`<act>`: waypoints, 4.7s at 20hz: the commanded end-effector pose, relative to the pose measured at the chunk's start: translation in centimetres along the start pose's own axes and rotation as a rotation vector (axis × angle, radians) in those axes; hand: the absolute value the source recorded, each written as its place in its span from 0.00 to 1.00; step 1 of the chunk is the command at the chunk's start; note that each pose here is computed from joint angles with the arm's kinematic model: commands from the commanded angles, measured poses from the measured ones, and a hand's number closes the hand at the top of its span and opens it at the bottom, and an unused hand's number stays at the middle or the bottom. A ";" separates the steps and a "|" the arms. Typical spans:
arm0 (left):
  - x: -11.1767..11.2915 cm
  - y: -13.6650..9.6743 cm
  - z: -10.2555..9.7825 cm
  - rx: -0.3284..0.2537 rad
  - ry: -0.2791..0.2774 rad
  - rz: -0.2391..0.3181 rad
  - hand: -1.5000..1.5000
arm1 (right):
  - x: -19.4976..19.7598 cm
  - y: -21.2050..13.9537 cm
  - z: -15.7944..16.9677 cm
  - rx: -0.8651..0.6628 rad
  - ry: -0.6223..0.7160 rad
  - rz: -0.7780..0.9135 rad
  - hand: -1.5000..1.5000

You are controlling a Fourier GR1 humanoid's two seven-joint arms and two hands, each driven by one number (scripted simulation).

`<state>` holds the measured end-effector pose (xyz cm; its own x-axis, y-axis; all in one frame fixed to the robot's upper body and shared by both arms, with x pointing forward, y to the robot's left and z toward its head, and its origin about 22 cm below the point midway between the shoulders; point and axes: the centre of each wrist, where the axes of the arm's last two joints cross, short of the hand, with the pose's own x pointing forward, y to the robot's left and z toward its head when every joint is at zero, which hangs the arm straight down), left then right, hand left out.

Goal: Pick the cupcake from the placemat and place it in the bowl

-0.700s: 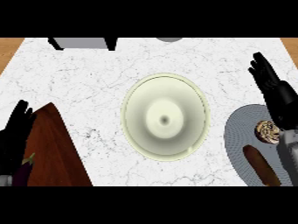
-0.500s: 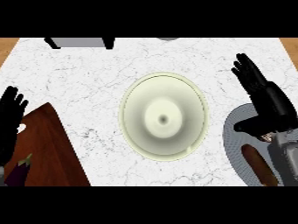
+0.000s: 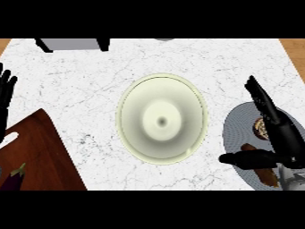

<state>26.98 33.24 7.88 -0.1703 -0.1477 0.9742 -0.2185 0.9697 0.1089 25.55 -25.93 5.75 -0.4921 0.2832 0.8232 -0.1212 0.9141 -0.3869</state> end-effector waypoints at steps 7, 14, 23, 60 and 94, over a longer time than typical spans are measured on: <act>0.2 -0.2 -1.1 -0.005 -0.042 -0.011 0.50 | 5.4 -5.2 5.0 0.080 0.035 0.431 0.00; 0.0 0.2 -1.1 -0.018 -0.021 -0.010 0.50 | 10.1 -10.4 4.1 0.270 0.339 0.673 0.00; -0.9 -0.6 -0.9 -0.030 -0.038 0.013 0.50 | 13.0 -12.8 2.1 0.568 0.534 0.792 0.00; -0.2 0.1 -3.3 -0.040 -0.033 0.004 0.50 | -3.9 -9.9 3.9 0.591 0.574 0.731 0.00; -0.8 0.2 -1.7 -0.057 -0.029 0.011 0.50 | -10.6 -11.2 4.3 0.536 0.553 0.826 1.00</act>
<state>29.60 32.98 8.12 -0.2076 -0.1475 0.9670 -0.1755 0.9781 0.1115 28.84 -38.81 -0.91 -0.1326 0.9569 0.2585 -0.4024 0.1863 -0.8963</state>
